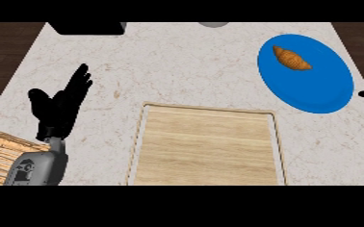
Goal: Pick the croissant from the tray and place it in the plate
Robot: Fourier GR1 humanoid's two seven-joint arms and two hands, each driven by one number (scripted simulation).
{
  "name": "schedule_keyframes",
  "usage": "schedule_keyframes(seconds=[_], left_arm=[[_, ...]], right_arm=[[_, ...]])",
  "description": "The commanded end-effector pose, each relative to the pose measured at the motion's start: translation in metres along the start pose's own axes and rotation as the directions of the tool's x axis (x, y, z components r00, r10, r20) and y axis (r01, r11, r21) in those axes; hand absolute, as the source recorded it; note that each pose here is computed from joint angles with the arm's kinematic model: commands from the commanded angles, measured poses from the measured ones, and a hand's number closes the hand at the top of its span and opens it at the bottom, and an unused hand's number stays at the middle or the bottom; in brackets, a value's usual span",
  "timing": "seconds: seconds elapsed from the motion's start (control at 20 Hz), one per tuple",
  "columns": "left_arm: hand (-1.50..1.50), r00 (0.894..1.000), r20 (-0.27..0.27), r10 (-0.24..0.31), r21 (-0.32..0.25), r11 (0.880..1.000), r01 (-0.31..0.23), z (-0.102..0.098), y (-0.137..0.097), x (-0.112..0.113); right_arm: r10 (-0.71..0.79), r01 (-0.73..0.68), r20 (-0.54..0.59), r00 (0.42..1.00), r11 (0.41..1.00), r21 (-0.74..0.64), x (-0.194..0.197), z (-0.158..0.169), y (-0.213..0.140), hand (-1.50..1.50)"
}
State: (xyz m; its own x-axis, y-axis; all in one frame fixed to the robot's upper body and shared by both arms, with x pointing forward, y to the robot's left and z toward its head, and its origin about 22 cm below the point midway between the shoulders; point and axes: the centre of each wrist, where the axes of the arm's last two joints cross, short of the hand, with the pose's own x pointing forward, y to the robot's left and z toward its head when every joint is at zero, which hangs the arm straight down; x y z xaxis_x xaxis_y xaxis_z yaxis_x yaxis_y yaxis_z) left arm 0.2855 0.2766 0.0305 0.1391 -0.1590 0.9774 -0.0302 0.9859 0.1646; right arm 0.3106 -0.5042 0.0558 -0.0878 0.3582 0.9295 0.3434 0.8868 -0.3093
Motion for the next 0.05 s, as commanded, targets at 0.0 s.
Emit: schedule_keyframes(seconds=[0.0], left_arm=[[0.00, 1.000, -0.014, 0.000, 0.008, 1.000, 0.000, -0.0037, 0.0164, -0.0087]], right_arm=[[0.015, -0.015, -0.028, 0.999, 1.000, -0.013, -0.0105, 0.0015, 0.0121, -1.50]])
